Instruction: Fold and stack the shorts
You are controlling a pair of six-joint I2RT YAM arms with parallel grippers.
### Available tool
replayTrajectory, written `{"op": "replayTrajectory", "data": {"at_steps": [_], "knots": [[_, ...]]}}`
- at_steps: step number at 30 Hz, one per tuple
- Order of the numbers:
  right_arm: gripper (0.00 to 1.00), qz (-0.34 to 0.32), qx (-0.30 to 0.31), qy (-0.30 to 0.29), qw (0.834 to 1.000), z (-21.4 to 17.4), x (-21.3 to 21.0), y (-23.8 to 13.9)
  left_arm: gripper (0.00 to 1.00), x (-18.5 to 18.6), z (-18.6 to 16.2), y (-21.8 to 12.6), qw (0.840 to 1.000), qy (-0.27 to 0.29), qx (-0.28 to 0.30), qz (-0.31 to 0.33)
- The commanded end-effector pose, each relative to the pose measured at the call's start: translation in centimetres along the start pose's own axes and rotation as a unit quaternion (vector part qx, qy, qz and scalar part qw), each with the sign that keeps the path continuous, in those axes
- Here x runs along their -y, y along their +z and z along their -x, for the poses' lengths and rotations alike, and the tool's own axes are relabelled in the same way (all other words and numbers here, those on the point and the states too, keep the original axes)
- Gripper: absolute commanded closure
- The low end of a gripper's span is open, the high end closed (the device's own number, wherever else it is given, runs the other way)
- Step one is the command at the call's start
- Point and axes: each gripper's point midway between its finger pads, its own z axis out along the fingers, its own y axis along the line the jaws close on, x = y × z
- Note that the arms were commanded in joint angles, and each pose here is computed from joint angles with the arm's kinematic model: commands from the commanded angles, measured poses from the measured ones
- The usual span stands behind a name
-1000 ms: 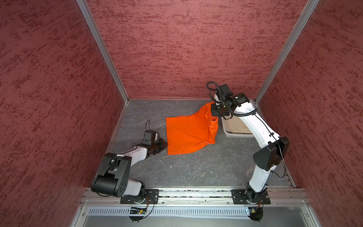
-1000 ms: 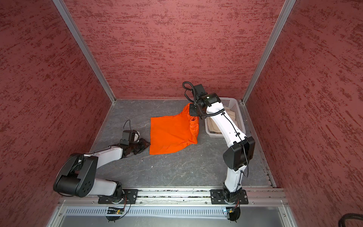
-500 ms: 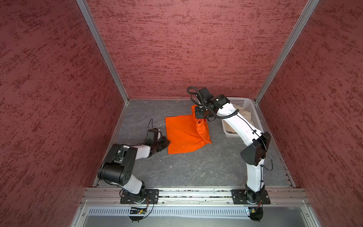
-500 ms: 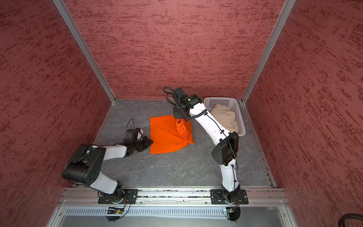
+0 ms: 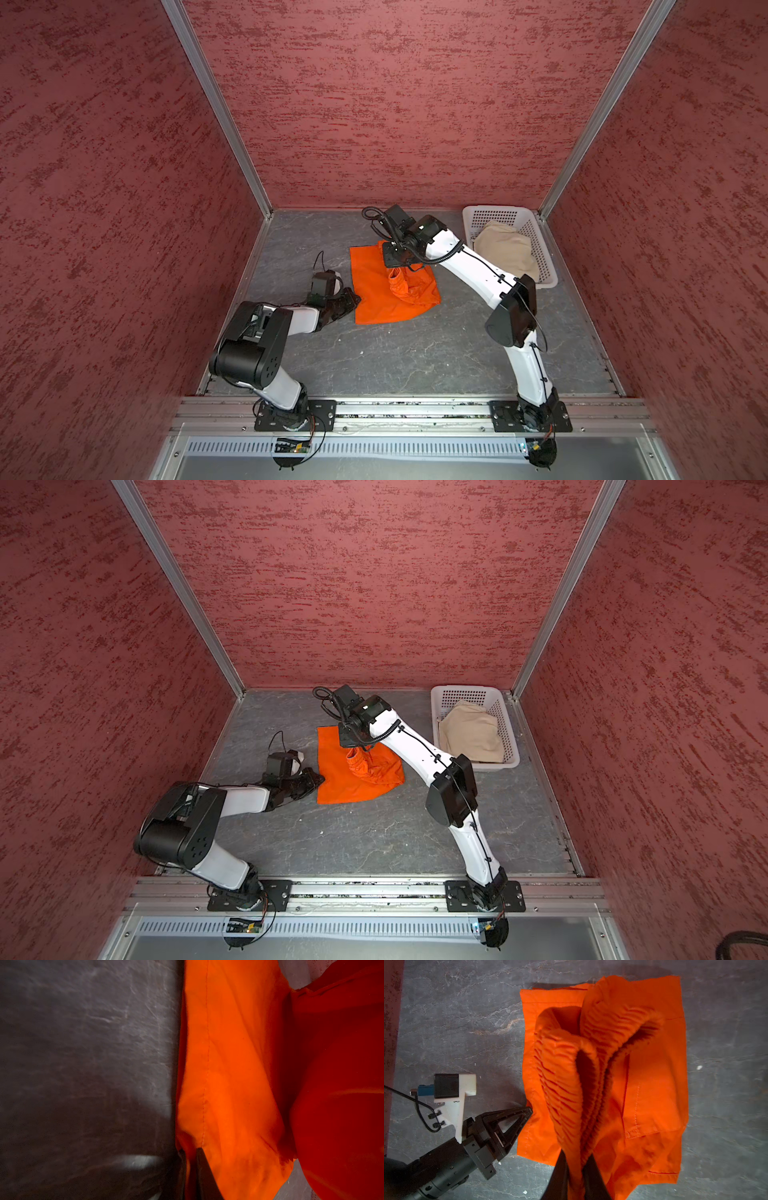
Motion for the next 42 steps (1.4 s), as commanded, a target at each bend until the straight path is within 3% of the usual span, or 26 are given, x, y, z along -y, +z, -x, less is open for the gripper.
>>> {"op": "replayTrajectory", "data": {"at_steps": [1, 9, 12, 14, 18, 23, 26, 30, 36, 42], "knots": [[0.95, 0.052, 0.014, 0.016, 0.998, 0.8, -3.2, 0.7, 0.86, -3.2, -2.4, 0.4, 0.998, -0.015, -0.038, 0.056], [0.91, 0.111, 0.002, 0.037, 0.993, -0.1, -6.2, 6.1, 0.83, -3.0, -2.1, -0.2, 0.998, -0.016, -0.033, 0.056], [0.84, 0.155, 0.001, 0.05, 0.987, -0.4, -7.5, 7.7, 0.78, -2.6, -1.4, -1.5, 0.998, -0.017, -0.021, 0.057], [0.74, 0.185, 0.002, 0.052, 0.981, -0.4, -8.5, 8.1, 0.73, -2.3, -0.6, -2.9, 0.998, -0.015, -0.005, 0.06], [0.59, 0.221, 0.027, 0.049, 0.974, 0.9, -9.6, 6.3, 0.65, -1.7, 1.0, -6.2, 0.997, -0.014, 0.033, 0.066], [0.55, 0.26, 0.085, 0.053, 0.961, 2.9, -8.5, 0.4, 0.64, 0.3, 3.0, -10.3, 0.995, -0.003, 0.081, 0.058], [0.59, 0.272, 0.114, 0.089, 0.952, 2.9, -5.2, -1.6, 0.68, 2.9, 3.8, -11.6, 0.995, 0.017, 0.095, 0.019], [0.76, 0.253, 0.1, 0.141, 0.952, 0.2, 0.1, 0.2, 0.74, 6.1, 4.5, -11.1, 0.995, 0.033, 0.084, -0.03], [0.92, 0.221, 0.059, 0.152, 0.962, -4.1, 2.9, 4.2, 0.79, 7.9, 4.9, -7.0, 0.996, 0.066, 0.049, -0.031], [0.97, 0.197, 0.016, 0.17, 0.965, -8.1, 4.9, 8.3, 0.8, 7.2, 6.2, -2.7, 0.997, 0.076, 0.025, -0.015]]}}
